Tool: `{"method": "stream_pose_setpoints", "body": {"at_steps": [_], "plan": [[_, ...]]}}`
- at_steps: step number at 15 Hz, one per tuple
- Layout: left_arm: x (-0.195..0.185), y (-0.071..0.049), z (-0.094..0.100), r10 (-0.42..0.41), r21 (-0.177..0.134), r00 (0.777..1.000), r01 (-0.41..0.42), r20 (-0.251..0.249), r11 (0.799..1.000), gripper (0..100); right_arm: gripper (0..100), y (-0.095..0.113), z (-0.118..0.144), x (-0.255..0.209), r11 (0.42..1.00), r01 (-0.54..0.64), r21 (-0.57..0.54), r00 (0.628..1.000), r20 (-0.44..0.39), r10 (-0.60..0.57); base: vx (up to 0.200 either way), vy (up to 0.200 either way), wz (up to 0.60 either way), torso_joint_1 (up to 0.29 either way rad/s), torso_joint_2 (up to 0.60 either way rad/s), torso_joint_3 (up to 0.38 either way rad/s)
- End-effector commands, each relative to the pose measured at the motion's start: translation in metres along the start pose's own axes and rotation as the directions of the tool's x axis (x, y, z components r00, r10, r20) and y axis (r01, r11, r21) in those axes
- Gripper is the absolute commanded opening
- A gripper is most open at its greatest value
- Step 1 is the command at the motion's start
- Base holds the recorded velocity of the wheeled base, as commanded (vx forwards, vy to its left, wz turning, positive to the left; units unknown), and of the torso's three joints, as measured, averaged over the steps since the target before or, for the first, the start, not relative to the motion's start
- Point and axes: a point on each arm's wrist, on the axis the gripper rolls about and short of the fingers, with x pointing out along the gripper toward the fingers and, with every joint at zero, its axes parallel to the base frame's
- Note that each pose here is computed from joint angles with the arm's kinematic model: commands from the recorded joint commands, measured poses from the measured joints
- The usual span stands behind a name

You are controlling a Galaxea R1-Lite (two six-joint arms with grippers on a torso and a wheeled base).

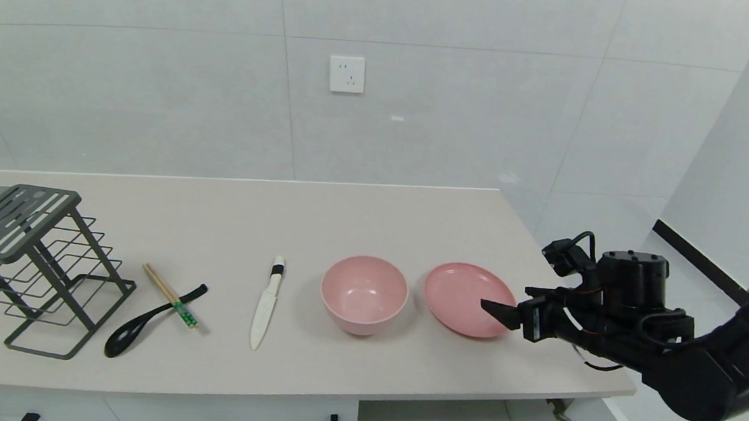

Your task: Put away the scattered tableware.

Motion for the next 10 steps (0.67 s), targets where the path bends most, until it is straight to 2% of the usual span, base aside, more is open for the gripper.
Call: {"method": "stream_pose_setpoints", "body": {"at_steps": [1,6,10], "plan": [[0.000,0.000,0.000,0.001,0.000,1.000,-0.001,-0.001,1.000,100,100,-0.008,-0.007,0.011,1.000,0.017,0.012,1.000,-0.024,-0.017,0.000,0.000,0.00,0.000,0.00,0.000],[0.000,0.000,0.000,0.000,0.003,1.000,0.000,-0.001,1.000,100,100,-0.035,-0.005,0.038,0.996,0.087,0.034,0.996,-0.003,-0.087,0.000,0.000,0.00,0.000,0.00,0.000],[0.000,0.000,0.000,0.000,0.004,1.000,0.001,-0.001,1.000,100,100,-0.046,-0.008,0.061,0.991,0.122,0.047,0.992,0.002,-0.122,0.000,0.000,0.00,0.000,0.00,0.000]]}}
